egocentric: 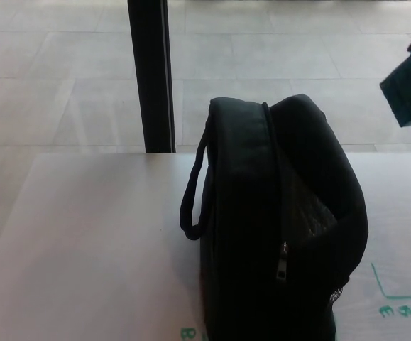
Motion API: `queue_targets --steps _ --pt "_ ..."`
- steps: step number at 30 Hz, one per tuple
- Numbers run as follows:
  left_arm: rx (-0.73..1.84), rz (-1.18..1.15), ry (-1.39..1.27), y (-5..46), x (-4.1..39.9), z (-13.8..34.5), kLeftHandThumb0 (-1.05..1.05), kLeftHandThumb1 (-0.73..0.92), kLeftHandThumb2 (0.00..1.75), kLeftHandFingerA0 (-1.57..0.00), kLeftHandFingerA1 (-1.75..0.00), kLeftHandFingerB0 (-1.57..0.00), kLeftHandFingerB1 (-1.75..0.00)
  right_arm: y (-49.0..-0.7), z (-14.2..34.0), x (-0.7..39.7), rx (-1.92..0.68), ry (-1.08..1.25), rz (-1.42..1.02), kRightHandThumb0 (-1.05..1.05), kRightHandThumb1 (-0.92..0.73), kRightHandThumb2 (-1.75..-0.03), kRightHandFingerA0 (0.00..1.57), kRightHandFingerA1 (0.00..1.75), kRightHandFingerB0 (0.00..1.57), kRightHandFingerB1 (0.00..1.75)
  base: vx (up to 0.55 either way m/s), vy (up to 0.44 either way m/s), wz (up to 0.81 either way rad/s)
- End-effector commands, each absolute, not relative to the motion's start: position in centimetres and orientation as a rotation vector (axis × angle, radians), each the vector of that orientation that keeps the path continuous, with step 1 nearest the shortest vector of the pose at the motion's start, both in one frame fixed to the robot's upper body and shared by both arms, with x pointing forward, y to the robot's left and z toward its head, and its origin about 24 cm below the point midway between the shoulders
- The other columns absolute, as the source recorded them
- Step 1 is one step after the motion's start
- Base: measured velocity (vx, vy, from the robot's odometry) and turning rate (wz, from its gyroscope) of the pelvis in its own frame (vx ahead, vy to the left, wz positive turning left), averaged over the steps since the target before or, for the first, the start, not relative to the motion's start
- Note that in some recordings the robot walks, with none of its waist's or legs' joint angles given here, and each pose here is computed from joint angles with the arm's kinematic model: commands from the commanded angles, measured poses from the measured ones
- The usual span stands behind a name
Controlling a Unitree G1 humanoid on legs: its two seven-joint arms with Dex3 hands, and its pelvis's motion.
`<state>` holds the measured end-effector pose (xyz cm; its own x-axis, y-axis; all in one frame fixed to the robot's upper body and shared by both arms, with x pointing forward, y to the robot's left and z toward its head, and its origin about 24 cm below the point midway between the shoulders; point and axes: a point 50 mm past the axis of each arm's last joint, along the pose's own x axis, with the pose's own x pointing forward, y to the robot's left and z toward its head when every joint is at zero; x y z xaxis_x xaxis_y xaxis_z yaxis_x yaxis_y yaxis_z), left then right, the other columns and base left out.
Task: The robot uses its right hand to pick up the cube kept on the middle of the desk and put it inside the bag next to it
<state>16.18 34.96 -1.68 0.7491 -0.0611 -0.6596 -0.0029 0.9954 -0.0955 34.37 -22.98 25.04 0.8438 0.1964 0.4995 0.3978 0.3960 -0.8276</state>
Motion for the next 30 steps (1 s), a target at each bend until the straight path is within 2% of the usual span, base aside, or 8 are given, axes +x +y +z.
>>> queue_targets --steps 1,3,8,9,11,13,14,30 --pt "-0.062 -0.049 0.706 35.5 16.4 -1.1 -0.76 0.52 0.97 -0.11 -0.56 0.00 -0.42 -19.8 28.1 33.6 -0.980 -0.582 0.007 -0.18 -0.43 -1.25 0.94 1.70 0.76 1.50 0.00 0.000 0.00" --pt "-0.064 -0.036 0.709 35.5 16.5 -1.1 -0.75 0.73 0.62 -0.13 -0.51 -0.08 -0.34 -18.5 28.7 33.1 -0.958 -0.610 0.045 -0.25 -0.46 -1.15 1.22 1.40 0.95 1.24 0.00 0.000 0.00" --pt "-0.055 -0.057 0.705 35.4 16.6 -0.9 -0.84 0.54 0.97 -0.10 -0.56 0.00 -0.38 -16.3 28.2 32.8 -0.886 -0.609 0.157 -0.19 -0.46 -1.19 1.23 1.41 0.98 1.27 0.00 0.000 0.00" --pt "-0.059 -0.053 0.709 35.4 16.5 -1.1 -0.82 0.54 0.97 -0.11 -0.57 0.00 -0.40 -15.9 27.7 32.5 -0.885 -0.592 0.191 -0.16 -0.45 -1.23 0.92 1.73 0.78 1.58 0.00 0.000 0.00" --pt "-0.059 -0.050 0.710 35.5 16.5 -1.1 -0.74 0.75 0.62 -0.12 -0.52 -0.07 -0.32 -15.3 27.0 32.2 -0.888 -0.579 0.234 -0.15 -0.45 -1.18 0.94 1.75 0.68 1.55 0.00 0.000 0.00" --pt "-0.068 -0.044 0.704 35.5 16.5 -1.0 -0.83 0.53 0.96 -0.11 -0.57 0.00 -0.40 -15.1 26.6 32.0 -0.875 -0.575 0.271 -0.24 -0.49 -1.16 1.19 1.39 0.99 1.28 0.00 0.000 0.00" --pt "-0.072 -0.046 0.704 35.4 16.5 -1.0 -0.83 0.53 0.96 -0.11 -0.57 0.00 -0.40 -15.1 26.5 31.9 -0.875 -0.564 0.284 -0.18 -0.48 -1.19 0.89 1.75 0.77 1.61 0.00 0.000 0.00" --pt "-0.060 -0.044 0.690 35.7 17.1 -0.7 -0.75 0.73 0.62 -0.12 -0.52 -0.07 -0.33 -16.0 24.0 30.8 -0.961 -0.431 0.400 -0.15 -0.43 -1.27 0.87 1.75 0.77 1.61 0.00 0.000 0.00"
